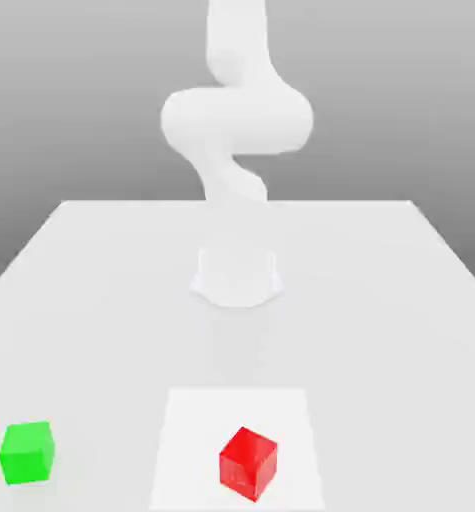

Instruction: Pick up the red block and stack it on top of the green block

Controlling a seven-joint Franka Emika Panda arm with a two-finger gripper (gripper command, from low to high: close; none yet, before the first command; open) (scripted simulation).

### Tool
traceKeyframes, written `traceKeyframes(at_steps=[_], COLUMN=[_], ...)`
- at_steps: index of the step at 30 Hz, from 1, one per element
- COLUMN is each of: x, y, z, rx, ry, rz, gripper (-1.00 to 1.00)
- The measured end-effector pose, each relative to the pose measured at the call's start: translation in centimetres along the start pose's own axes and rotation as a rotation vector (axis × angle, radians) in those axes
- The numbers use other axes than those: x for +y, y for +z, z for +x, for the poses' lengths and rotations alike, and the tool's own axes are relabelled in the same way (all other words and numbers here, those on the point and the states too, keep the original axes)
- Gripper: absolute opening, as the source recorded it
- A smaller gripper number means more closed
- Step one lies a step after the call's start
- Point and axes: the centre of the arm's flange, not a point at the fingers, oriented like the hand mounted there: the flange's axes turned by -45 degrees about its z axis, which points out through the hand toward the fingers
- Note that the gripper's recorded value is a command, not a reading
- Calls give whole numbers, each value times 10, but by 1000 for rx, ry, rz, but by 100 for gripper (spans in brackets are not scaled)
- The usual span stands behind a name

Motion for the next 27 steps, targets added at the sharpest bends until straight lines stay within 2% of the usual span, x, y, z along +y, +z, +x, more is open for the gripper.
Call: traceKeyframes(at_steps=[7, 14, 23, 27], x=[-2, -14, -21, -21], y=[147, 271, 384, 421], z=[-31, -99, -226, -266], rx=[-203, -389, -627, -658], ry=[-248, -494, -823, -870], rz=[107, 208, 333, 349], gripper=[0, 0, 0, 0])
